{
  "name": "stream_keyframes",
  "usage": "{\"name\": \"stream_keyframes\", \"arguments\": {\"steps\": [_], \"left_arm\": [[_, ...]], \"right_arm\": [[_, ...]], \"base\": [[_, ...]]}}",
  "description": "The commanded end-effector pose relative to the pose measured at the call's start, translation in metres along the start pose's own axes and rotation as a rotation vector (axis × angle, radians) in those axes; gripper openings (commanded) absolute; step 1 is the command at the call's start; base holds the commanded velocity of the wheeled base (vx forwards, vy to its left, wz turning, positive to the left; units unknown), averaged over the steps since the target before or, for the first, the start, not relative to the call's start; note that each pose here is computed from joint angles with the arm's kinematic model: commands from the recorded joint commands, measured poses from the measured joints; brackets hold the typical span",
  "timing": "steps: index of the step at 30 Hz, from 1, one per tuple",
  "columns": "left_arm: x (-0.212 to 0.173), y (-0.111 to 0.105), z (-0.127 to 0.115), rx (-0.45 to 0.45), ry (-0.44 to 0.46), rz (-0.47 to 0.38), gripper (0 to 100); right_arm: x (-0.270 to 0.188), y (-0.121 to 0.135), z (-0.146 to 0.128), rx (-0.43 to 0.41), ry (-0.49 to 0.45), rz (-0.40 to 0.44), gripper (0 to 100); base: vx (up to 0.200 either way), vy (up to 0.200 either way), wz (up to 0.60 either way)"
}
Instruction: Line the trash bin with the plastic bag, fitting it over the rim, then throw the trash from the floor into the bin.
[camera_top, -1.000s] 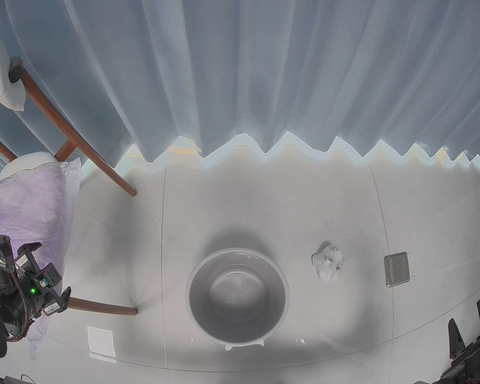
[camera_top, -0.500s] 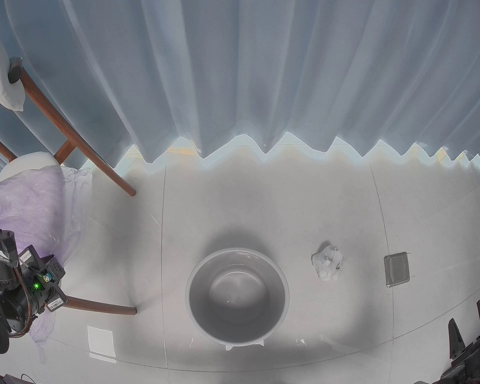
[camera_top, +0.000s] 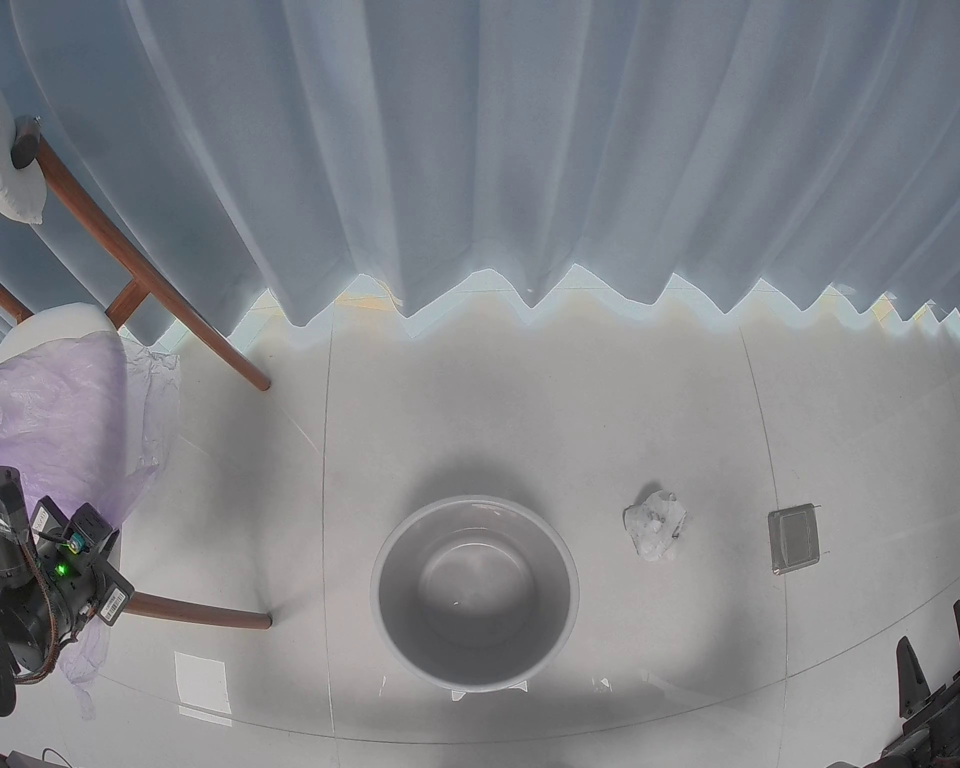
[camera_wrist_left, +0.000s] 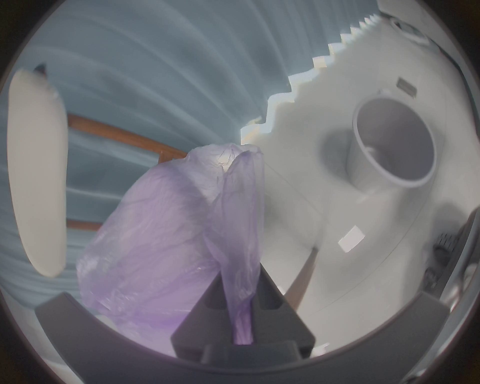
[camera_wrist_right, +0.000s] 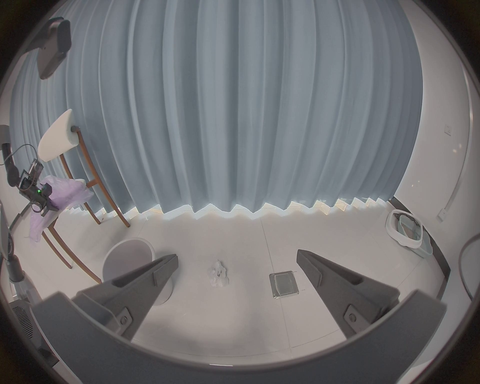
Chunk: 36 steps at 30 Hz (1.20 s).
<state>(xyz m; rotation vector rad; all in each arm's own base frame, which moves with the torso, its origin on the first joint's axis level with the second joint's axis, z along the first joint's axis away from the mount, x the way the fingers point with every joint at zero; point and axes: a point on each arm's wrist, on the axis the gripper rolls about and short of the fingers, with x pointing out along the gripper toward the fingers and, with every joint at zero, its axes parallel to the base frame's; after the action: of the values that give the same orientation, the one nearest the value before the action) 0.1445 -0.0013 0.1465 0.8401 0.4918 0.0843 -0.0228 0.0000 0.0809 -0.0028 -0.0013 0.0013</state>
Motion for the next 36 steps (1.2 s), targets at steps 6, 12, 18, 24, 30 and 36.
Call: {"name": "stream_keyframes", "arguments": {"steps": [6, 12, 18, 24, 30, 36], "left_arm": [[-0.01, 0.0, 0.004, -0.267, -0.162, -0.142, 0], [-0.02, 0.0, 0.003, -0.443, -0.237, -0.231, 0], [-0.03, 0.001, 0.003, -0.597, -0.295, -0.296, 0], [-0.04, -0.002, -0.003, -0.729, -0.341, -0.403, 0], [-0.048, 0.009, 0.009, -0.835, -0.435, -0.498, 0], [-0.052, 0.022, 0.026, -0.846, -0.509, -0.53, 0]], "right_arm": [[0.0, 0.0, -0.005, 0.0, -0.002, 0.0, 100], [0.0, 0.0, -0.005, 0.0, -0.002, 0.0, 100], [0.0, 0.0, -0.005, 0.0, -0.002, 0.0, 100], [0.0, 0.0, -0.005, 0.0, -0.002, 0.0, 100], [0.0, 0.0, -0.005, 0.0, -0.002, 0.0, 100], [0.0, 0.0, -0.005, 0.0, -0.002, 0.0, 100]], "base": [[0.0, 0.0, 0.0], [0.0, 0.0, 0.0], [0.0, 0.0, 0.0], [0.0, 0.0, 0.0], [0.0, 0.0, 0.0], [0.0, 0.0, 0.0]]}}
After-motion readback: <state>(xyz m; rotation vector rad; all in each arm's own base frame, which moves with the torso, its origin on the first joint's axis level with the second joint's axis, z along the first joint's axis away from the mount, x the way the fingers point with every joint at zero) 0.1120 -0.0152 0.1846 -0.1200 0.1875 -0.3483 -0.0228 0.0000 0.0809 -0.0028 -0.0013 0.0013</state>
